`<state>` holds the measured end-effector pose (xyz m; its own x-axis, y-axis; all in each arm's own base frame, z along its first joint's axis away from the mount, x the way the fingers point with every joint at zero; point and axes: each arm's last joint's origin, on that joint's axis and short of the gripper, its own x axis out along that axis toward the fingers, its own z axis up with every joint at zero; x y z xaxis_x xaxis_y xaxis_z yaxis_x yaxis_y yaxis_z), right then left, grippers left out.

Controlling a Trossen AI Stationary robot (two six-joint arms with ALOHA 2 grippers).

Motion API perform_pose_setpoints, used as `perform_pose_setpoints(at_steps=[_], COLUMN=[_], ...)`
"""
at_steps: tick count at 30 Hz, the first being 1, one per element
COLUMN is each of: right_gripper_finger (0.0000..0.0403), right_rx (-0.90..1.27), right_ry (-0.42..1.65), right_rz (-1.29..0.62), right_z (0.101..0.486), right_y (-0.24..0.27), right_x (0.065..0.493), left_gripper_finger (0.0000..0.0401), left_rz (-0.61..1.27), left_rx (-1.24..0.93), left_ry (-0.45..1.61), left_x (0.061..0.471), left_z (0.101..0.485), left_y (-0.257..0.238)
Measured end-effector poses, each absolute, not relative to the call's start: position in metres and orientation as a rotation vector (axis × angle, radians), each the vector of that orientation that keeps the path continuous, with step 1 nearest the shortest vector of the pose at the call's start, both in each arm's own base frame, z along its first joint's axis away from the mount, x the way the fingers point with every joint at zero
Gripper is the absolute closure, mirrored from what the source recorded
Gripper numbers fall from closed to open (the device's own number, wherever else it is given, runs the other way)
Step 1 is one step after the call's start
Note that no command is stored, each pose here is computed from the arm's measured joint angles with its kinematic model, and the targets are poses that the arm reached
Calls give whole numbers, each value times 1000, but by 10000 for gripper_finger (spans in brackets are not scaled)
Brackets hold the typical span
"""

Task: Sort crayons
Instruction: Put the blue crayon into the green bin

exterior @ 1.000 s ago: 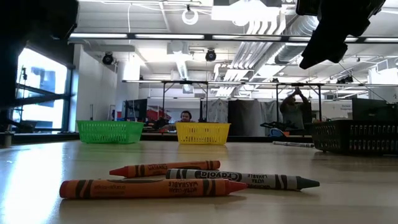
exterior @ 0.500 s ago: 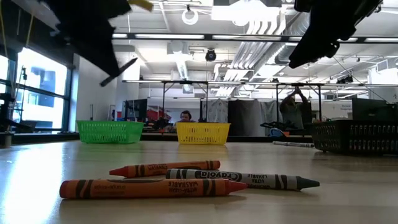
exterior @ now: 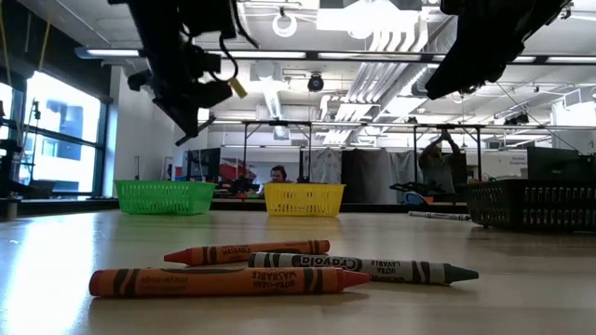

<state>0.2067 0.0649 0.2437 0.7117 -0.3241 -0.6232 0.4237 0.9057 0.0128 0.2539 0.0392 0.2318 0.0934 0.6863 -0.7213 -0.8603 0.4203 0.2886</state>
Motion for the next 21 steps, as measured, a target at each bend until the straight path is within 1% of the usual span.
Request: perform_pose_setpoints(at_steps=[10,17,21], right_gripper_finger=[281,281,281], right_rx=[129,124,124], right_ry=[648,643,643], right_rz=[-438,-448,-447], right_z=[244,244,244], right_y=[64,64,64], right_x=[207,207,207], left_gripper_finger=[401,401,401], left_rz=[1232,1268,1243], left_rx=[-407,-485,-545], left_ry=[1078,1111,1107], left_x=[230,214,209], left_z=[216,206,199], left_y=[107,130,138])
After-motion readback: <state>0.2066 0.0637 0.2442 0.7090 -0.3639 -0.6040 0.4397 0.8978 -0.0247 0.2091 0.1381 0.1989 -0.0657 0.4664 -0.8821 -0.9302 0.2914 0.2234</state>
